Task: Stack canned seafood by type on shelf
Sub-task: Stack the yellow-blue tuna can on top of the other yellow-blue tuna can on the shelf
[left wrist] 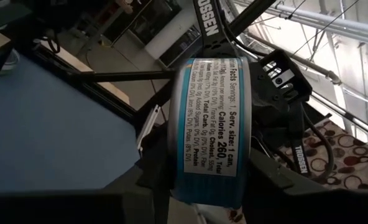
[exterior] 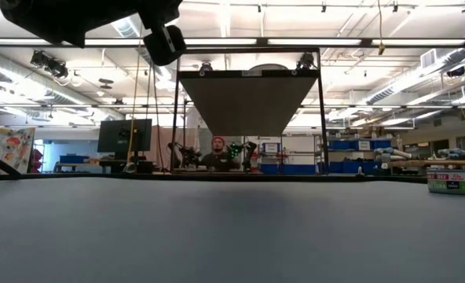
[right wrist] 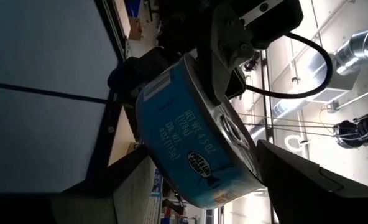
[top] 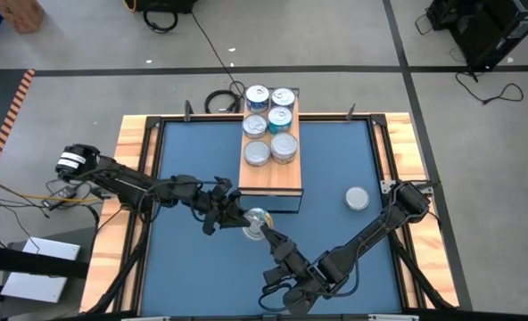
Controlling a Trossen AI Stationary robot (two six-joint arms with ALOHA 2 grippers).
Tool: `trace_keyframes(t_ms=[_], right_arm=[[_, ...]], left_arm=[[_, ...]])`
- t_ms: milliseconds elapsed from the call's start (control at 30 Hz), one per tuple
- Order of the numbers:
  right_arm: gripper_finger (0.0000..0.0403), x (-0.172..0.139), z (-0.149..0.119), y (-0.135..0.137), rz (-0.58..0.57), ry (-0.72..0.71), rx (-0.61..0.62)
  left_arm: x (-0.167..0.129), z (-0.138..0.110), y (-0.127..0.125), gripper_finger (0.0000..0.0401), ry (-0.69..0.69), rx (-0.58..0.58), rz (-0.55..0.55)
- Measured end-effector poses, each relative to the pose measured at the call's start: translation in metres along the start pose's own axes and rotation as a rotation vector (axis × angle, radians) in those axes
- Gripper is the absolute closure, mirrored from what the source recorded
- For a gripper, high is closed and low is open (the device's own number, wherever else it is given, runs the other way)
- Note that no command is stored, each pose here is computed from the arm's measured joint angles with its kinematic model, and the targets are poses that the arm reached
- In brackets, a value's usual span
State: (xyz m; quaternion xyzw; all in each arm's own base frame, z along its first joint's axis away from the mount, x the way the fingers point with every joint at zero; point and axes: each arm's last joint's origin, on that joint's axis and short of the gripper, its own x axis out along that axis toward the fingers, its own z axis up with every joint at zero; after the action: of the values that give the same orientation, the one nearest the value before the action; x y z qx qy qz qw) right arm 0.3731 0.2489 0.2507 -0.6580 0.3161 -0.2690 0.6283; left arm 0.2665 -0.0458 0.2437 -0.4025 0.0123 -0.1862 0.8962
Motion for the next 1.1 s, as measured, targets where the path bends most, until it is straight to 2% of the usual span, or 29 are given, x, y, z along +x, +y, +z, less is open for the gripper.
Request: trace_keyframes(t_ms=[300,767,1100], right_arm=[[0.0122,0.001,0.000,0.001,0.002,0.000,0.015],[0.0112,0.002,0.000,0.006,0.020,-0.017,0.121],[0.0107,0.003,-0.002,0.010,0.044,-0.031,0.204]], left_arm=[[0.001,-0.007,-0.004,0.0258,0.011,-0.001,0.010],[0.001,-0.020,-0.005,0.0258,0.078,0.012,0.061],[0.001,-0.023,-0.005,0.0258,0.110,-0.007,0.050]])
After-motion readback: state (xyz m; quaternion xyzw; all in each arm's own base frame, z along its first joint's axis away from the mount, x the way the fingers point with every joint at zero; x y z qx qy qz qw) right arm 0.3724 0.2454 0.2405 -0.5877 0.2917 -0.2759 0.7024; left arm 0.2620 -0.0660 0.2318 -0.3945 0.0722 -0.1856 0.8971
